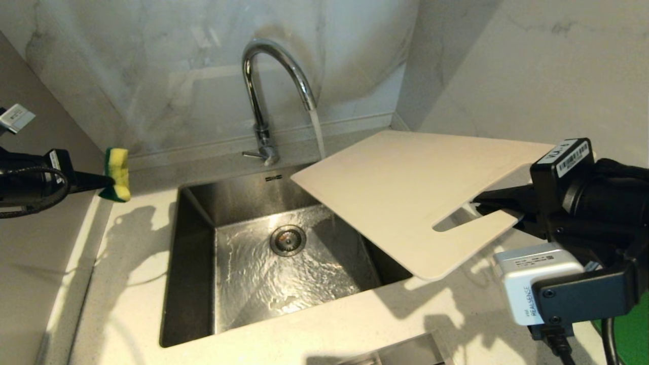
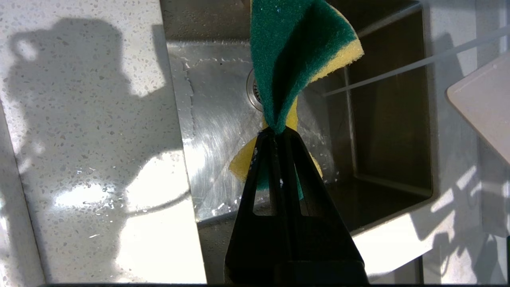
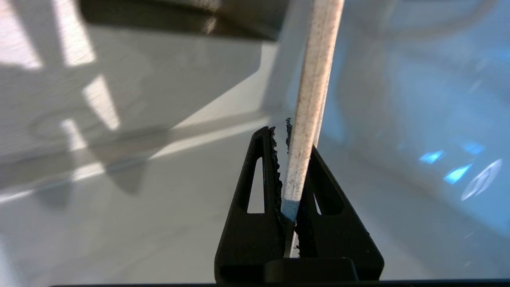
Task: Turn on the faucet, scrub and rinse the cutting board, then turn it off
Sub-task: Pick up the cutting board
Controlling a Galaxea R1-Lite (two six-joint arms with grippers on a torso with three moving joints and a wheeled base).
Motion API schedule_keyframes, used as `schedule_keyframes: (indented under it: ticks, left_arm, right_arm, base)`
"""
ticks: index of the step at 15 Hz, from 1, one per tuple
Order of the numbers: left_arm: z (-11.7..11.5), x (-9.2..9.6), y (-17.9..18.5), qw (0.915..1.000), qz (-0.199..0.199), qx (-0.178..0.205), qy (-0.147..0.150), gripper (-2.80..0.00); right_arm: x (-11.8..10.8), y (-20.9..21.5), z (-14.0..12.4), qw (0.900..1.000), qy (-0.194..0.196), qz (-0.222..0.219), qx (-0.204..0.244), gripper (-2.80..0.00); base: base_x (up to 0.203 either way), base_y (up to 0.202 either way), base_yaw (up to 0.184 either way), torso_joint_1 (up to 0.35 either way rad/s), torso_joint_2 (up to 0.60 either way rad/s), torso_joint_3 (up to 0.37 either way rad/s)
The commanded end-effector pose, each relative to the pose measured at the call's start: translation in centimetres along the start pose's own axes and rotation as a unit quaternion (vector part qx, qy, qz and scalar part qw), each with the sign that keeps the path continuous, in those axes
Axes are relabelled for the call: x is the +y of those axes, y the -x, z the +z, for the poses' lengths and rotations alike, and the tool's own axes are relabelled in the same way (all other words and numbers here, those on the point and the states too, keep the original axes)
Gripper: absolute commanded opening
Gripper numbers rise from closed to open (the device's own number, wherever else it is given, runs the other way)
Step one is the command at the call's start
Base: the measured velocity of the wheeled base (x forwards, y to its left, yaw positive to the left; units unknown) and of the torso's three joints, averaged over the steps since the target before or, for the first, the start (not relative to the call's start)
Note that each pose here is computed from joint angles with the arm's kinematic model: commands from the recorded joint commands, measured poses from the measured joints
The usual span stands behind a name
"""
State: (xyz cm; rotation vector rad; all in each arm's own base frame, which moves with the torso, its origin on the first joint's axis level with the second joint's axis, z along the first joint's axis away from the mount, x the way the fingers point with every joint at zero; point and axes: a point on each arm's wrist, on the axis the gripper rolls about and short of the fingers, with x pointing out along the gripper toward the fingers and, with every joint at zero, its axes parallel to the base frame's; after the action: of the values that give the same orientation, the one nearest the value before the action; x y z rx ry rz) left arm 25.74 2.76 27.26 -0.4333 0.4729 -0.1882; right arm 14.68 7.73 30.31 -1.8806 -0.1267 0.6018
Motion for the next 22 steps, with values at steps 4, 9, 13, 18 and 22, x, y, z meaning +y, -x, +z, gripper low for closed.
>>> schedule_keyframes:
  ticks: [4, 9, 13, 18, 22]
  left_arm:
    - [0.0, -0.1, 0.1, 1.0, -0.001, -0.001, 0.0, -2.8]
    - [0.0, -0.1, 0.2, 1.0, -0.002, -0.002, 0.0, -2.8]
    - [0.1, -0.2, 0.3, 1.0, -0.003, -0.003, -0.001, -2.8]
    - [0.0, -0.3, 0.6, 1.0, -0.002, -0.002, 0.0, -2.8]
    - [0.1, -0.3, 0.6, 1.0, -0.004, -0.002, 0.0, -2.8]
  right_arm:
    - [-0.7, -1.6, 0.3, 0.998, 0.02, -0.007, -0.065, -2.8]
    - [-0.5, -1.0, 0.4, 0.996, 0.026, -0.017, -0.088, -2.8]
    - [-0.3, -1.1, 0.7, 0.99, 0.041, -0.024, -0.134, -2.8]
    - [0.6, -1.4, 1.1, 0.98, 0.078, -0.021, -0.183, -2.8]
    - [0.3, -2.0, 1.3, 0.969, 0.102, -0.036, -0.224, -2.8]
  base:
    - [0.0, 0.0, 0.0, 0.0, 0.0, 0.0]
    - [0.0, 0.0, 0.0, 0.0, 0.0, 0.0]
    - [0.0, 0.0, 0.0, 0.0, 0.0, 0.0]
    - [0.0, 0.0, 0.0, 0.0, 0.0, 0.0]
    - [0.0, 0.0, 0.0, 0.0, 0.0, 0.0]
